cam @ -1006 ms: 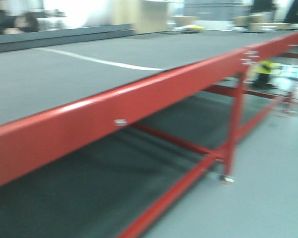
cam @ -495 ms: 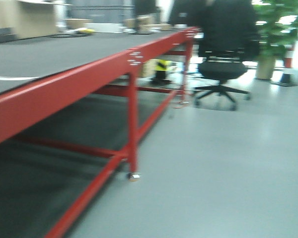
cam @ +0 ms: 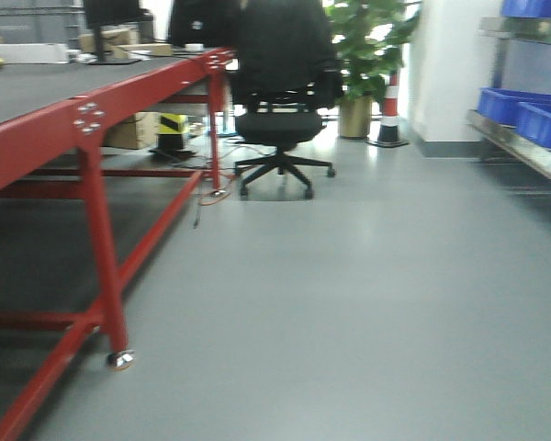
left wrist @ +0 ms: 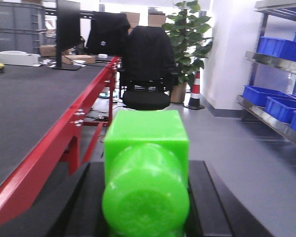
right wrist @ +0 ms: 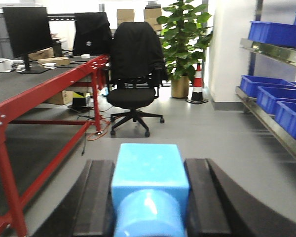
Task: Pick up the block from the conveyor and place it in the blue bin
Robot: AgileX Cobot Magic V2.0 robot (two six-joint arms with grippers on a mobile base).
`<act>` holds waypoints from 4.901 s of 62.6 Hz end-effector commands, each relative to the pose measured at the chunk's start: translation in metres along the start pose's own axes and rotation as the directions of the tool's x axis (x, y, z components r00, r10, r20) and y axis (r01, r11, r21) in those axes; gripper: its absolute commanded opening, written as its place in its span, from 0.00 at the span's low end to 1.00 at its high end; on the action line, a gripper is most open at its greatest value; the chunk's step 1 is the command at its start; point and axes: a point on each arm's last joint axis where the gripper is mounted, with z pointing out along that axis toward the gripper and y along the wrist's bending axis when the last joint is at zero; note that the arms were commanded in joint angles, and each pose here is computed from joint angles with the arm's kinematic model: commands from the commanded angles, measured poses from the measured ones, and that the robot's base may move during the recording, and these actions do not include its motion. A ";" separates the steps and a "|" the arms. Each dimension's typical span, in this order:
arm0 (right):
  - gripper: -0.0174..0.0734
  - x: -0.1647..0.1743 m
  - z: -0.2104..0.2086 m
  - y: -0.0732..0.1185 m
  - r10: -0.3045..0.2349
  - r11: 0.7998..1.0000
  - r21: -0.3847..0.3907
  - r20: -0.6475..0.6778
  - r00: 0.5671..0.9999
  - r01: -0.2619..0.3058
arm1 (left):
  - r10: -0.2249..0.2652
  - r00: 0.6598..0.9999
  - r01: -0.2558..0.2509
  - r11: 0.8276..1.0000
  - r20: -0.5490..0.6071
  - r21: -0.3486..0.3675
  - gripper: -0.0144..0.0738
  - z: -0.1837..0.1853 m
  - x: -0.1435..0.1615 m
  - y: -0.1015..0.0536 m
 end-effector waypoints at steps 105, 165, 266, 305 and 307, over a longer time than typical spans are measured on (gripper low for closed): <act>0.01 -0.004 -0.001 0.000 -0.006 1.000 0.001 0.032 0.999 0.006 | -0.001 1.000 0.001 1.000 0.021 0.006 0.04 -0.001 -0.002 0.000; 0.01 -0.004 -0.001 0.000 -0.006 1.000 0.001 0.032 0.999 0.006 | -0.001 1.000 0.001 1.000 0.021 0.006 0.04 -0.001 -0.002 0.000; 0.01 -0.004 -0.001 0.000 -0.006 1.000 0.001 0.032 0.999 0.006 | -0.001 1.000 0.001 1.000 0.021 0.006 0.04 -0.001 -0.002 0.000; 0.01 -0.004 -0.001 0.000 -0.006 1.000 0.001 0.032 0.999 0.006 | -0.001 1.000 0.001 1.000 0.021 0.006 0.04 -0.001 -0.002 0.000; 0.01 -0.004 -0.001 0.000 -0.006 1.000 0.001 0.032 0.999 0.006 | -0.001 1.000 0.001 1.000 0.021 0.006 0.04 -0.001 -0.002 0.000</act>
